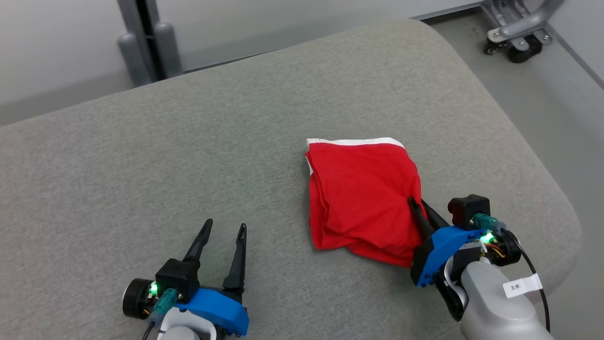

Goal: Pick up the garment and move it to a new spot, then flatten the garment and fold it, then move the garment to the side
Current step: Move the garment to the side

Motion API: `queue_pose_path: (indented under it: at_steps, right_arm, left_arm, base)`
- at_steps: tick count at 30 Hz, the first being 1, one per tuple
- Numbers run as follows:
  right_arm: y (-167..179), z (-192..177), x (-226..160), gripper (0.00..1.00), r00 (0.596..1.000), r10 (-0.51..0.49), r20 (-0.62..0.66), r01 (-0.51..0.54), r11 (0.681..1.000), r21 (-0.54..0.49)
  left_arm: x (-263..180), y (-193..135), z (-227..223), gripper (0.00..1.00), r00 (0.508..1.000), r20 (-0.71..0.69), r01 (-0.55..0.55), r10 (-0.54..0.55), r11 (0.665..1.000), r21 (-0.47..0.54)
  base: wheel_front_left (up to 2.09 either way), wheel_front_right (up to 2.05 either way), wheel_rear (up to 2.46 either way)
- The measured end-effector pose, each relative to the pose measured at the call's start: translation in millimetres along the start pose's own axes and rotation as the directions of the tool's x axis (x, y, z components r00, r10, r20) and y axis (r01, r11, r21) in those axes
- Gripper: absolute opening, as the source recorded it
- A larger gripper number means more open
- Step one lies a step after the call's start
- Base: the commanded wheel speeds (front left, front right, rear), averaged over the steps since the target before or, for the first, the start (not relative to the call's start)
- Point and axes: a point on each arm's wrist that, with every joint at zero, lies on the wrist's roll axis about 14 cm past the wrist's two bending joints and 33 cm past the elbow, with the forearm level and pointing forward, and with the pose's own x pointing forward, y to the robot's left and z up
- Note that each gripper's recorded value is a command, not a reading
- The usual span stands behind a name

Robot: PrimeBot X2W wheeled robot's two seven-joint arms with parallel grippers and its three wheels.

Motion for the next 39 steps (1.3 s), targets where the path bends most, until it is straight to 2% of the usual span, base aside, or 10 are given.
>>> queue_pose_path:
  at_steps: [5, 9, 16, 22, 27, 30, 31, 34, 39]
  right_arm:
    - [-19.5, 3.2, -13.5, 0.0, 0.999, -0.05, 0.018, 0.05, 0.999, 0.012]
    - [-19.4, 5.5, -7.6, 0.0, 0.999, -0.039, 0.005, 0.039, 0.998, -0.058]
    - [-49.7, 50.0, 28.0, 0.0, 0.997, -0.068, 0.04, 0.075, 0.971, -0.226]
    - [-90.1, 96.5, 63.2, 0.0, 0.988, -0.138, 0.064, 0.152, 0.917, -0.368]
    - [-126.2, 119.6, 82.7, 0.0, 0.969, -0.234, 0.079, 0.246, 0.882, -0.403]
    - [-138.5, 123.1, 91.8, 0.04, 0.954, -0.286, 0.088, 0.298, 0.881, -0.368]
    - [-139.5, 124.3, 94.8, 1.0, 0.951, -0.295, 0.095, 0.309, 0.881, -0.359]
    - [-134.0, 123.5, 104.1, 1.0, 0.946, -0.303, 0.115, 0.324, 0.883, -0.34]
    - [-106.5, 127.5, 111.0, 1.0, 0.95, -0.261, 0.174, 0.304, 0.898, -0.316]
  left_arm:
    - [13.5, -22.5, 2.5, 1.0, 0.997, 0.001, 0.077, -0.077, 0.997, 0.018]
    - [14.4, -21.6, -2.5, 1.0, 0.997, -0.012, 0.082, -0.082, 0.997, 0.016]
    - [8.1, 13.3, -9.9, 1.0, 1.0, -0.028, 0.005, -0.004, 0.999, 0.04]
    - [2.8, 49.1, -11.9, 1.0, 0.997, -0.021, -0.071, 0.072, 0.996, 0.044]
    - [1.4, 69.4, -11.6, 1.0, 0.993, -0.004, -0.116, 0.117, 0.993, 0.032]
    - [0.2, 79.2, -11.9, 1.0, 0.989, 0.004, -0.146, 0.146, 0.989, 0.015]
    - [0.1, 82.0, -11.6, 1.0, 0.988, 0.006, -0.154, 0.154, 0.988, 0.011]
    - [0.1, 88.0, -12.4, 1.0, 0.985, 0.009, -0.17, 0.17, 0.985, 0.003]
    - [0.2, 90.1, -10.6, 1.0, 0.984, 0.011, -0.176, 0.176, 0.984, 0.005]
  base:
    - [0.0, 0.0, 0.0]
    - [0.0, 0.0, 0.0]
    - [0.0, 0.0, 0.0]
    - [0.0, 0.0, 0.0]
    - [0.0, 0.0, 0.0]
    - [0.0, 0.0, 0.0]
    - [0.0, 0.0, 0.0]
    - [0.0, 0.0, 0.0]
    - [0.0, 0.0, 0.0]
